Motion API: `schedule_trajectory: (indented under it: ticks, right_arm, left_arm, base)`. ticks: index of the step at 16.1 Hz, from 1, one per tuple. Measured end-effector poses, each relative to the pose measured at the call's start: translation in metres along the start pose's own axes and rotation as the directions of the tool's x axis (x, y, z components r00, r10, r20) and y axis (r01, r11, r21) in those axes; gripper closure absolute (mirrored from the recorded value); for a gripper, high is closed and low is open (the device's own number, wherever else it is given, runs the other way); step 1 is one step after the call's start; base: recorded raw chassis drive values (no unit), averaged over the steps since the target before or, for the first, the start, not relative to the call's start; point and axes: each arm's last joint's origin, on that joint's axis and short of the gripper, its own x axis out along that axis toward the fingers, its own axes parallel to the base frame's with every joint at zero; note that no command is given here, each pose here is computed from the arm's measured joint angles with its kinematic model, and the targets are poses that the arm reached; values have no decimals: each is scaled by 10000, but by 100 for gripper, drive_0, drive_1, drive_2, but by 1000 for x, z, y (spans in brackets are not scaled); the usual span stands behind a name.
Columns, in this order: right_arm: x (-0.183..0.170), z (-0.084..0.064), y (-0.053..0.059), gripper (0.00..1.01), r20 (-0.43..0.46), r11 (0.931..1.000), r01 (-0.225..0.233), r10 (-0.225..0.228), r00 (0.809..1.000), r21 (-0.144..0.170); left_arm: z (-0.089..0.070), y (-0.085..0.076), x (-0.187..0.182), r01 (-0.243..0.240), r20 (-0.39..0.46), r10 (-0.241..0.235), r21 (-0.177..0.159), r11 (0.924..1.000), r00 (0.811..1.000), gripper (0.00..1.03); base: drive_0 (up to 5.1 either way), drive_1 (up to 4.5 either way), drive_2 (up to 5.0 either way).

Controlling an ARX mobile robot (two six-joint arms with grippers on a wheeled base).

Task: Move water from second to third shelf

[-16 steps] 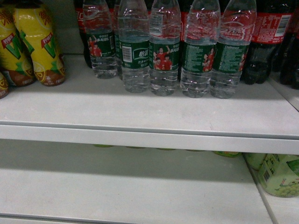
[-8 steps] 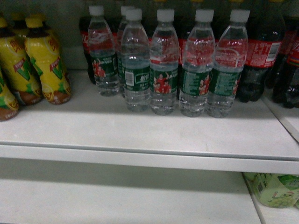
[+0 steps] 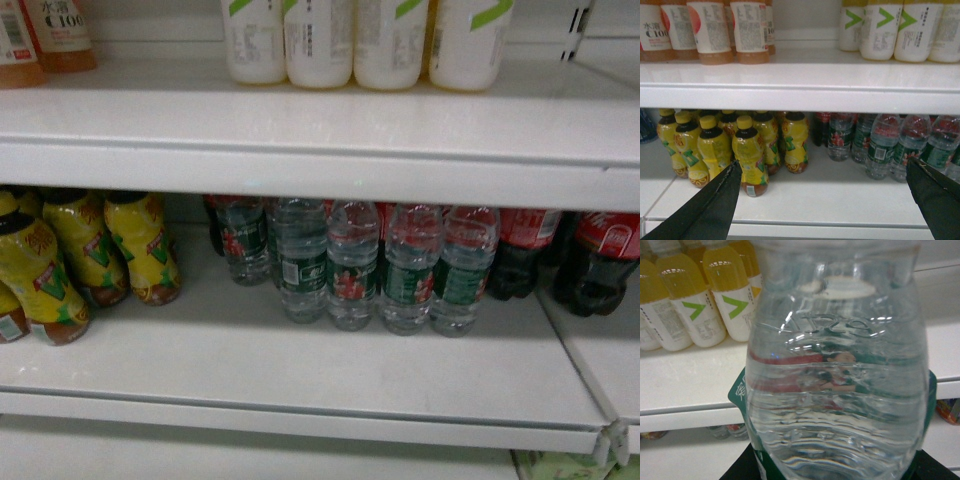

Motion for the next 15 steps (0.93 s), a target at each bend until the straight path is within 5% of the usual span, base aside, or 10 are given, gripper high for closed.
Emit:
schedule_trajectory:
  ticks: [15]
  right_arm:
    - [-1,3,0,61,112,10000,11,-11,9999,22]
  left_arm:
    - [0,0,0,15,8,-15,0,10000,10000,5]
  base:
    - [0,0,0]
